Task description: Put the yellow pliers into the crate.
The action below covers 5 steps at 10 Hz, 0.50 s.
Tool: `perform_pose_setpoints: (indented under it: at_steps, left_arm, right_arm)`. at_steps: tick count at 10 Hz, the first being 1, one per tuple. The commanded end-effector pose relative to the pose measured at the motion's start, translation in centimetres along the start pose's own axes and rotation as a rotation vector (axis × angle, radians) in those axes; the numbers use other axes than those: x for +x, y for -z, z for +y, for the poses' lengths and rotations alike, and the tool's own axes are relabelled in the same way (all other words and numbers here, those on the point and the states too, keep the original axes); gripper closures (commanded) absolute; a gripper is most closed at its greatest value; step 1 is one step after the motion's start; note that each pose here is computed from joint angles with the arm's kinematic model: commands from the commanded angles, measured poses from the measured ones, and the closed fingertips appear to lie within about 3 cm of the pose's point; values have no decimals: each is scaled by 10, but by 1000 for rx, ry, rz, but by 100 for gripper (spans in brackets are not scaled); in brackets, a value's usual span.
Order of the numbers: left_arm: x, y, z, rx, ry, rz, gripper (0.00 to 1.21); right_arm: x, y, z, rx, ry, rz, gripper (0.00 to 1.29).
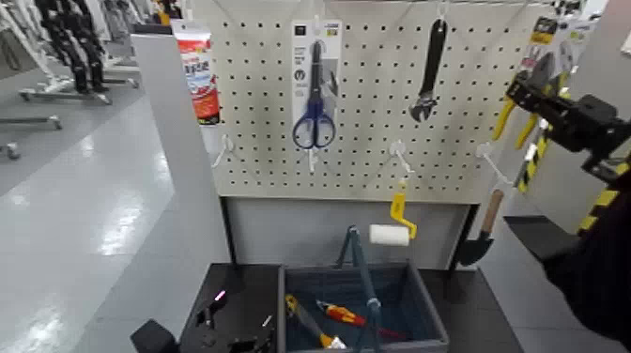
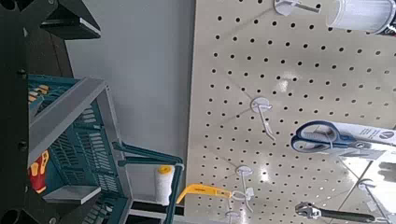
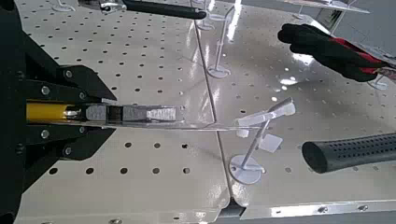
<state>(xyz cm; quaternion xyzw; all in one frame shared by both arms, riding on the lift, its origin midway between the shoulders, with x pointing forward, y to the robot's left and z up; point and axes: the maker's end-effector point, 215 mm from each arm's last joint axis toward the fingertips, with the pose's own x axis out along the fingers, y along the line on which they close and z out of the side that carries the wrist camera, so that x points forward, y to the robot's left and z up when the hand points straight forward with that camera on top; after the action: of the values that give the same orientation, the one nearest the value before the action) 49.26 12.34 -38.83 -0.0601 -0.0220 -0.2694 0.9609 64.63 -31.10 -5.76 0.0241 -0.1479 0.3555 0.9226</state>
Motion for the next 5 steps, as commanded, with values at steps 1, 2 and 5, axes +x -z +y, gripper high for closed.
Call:
perform_pose_setpoints:
  at_steps: [1,2,5]
  left_arm:
    - [-1,0,0,2,1,1,13]
    - [-1,0,0,2,1,1,13]
    - [0,0,0,2,1,0,13]
  right_arm:
    - [-4,-15,9,-31,0,-24,121]
    - [-6,-25,16,-51,-2,-39,121]
    - [-6,-44,49,-92,-28,-58,121]
